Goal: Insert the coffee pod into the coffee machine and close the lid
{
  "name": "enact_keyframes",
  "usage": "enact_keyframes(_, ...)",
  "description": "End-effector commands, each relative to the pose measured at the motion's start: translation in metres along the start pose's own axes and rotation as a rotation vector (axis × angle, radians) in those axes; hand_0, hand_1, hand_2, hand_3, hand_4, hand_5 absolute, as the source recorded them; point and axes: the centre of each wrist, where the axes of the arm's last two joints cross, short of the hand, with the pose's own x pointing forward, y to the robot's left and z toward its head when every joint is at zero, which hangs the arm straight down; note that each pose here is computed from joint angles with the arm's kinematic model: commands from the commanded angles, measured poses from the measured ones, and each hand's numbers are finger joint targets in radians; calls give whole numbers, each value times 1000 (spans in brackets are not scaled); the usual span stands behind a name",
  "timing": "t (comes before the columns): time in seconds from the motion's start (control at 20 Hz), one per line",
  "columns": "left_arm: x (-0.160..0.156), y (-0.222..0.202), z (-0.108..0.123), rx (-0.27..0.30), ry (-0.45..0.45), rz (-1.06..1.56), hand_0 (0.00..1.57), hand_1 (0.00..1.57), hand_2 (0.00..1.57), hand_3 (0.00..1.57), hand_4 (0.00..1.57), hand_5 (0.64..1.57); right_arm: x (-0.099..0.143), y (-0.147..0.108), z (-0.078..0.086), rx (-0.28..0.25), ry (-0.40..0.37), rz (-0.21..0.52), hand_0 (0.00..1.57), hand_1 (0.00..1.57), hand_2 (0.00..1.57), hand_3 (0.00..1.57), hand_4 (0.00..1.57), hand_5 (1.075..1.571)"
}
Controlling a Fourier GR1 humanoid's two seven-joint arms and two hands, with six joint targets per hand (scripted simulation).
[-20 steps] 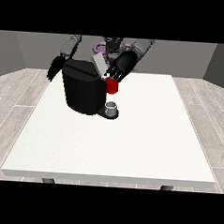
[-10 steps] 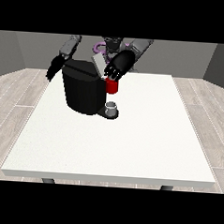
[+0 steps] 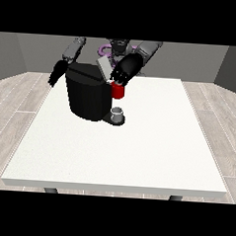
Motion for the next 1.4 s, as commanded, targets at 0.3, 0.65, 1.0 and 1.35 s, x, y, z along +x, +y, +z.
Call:
enact_keyframes(0.3,-37,18,18,11,50,-109,1135,1135,1146,998,0,1571,20,-2,-3,-10,-28,26,0,0,0,0,0,1571)
enact_keyframes(0.65,-10,-4,1,73,-31,-62,1150,1150,1145,953,0,1571,15,-2,-6,10,-21,-7,0,0,0,0,144,1571)
enact_keyframes(1.0,18,11,-6,143,-89,-111,1224,1224,1202,978,0,1571,14,4,-14,-17,-61,39,0,0,0,0,147,1571)
enact_keyframes(1.35,0,33,6,174,-94,-166,1044,1044,1049,744,0,1571,17,6,-11,-1,-71,20,0,0,0,0,87,1571)
